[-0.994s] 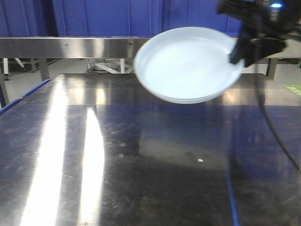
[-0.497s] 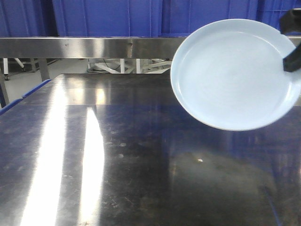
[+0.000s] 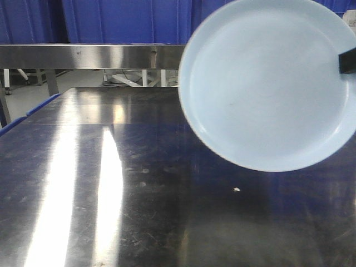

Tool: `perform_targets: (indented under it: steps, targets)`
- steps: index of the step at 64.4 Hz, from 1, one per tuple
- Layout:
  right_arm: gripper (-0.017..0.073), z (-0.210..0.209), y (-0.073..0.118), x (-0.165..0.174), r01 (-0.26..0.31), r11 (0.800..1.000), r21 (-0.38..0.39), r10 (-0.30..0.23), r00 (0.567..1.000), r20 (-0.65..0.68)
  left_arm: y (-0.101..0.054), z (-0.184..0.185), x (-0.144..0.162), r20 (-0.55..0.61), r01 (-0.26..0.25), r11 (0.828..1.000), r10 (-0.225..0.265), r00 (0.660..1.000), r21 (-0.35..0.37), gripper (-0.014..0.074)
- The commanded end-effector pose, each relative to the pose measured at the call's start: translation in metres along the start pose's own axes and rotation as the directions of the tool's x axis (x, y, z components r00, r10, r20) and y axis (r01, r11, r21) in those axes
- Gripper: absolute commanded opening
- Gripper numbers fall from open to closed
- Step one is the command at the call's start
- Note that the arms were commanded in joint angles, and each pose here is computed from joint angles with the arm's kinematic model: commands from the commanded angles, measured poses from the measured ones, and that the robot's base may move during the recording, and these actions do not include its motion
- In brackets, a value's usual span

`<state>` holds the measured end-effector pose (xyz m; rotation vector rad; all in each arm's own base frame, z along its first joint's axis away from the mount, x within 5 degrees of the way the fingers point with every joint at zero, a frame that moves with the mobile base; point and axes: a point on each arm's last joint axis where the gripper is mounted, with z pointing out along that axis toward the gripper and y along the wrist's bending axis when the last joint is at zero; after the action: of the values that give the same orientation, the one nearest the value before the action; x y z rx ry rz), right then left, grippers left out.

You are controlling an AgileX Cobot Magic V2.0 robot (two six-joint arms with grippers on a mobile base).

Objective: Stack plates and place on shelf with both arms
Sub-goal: 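Lift the plate stack with the right gripper up toward the robot, then hold the plate stack raised in the right gripper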

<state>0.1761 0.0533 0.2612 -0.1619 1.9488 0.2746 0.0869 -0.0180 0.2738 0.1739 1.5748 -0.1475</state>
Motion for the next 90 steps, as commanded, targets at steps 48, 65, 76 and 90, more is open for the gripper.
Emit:
perform_targets:
  steps: [48, 65, 76, 90]
  targets:
    - [0.0048, -0.071, 0.001, 0.000, 0.021, 0.999, -0.047, 0.002, 0.898, 0.441, 0.001, 0.000, -0.017, 0.102, 0.003, 1.000, -0.002, 0.995, -0.013, 0.0080]
    - [0.0048, -0.070, 0.000, 0.003, 0.021, 0.999, -0.046, 0.001, 0.899, 0.438, 0.001, 0.000, -0.017, 0.102, 0.003, 1.000, -0.002, 0.995, -0.013, 0.0080]
    - [0.0048, -0.070, 0.000, 0.003, 0.021, 0.999, -0.046, 0.001, 0.899, 0.438, 0.001, 0.000, -0.017, 0.102, 0.003, 1.000, -0.002, 0.995, -0.013, 0.0080]
    - [0.0048, -0.070, 0.000, 0.003, 0.021, 0.999, -0.046, 0.001, 0.900, 0.437, 0.001, 0.000, -0.017, 0.102, 0.003, 1.000, -0.002, 0.995, -0.013, 0.0080]
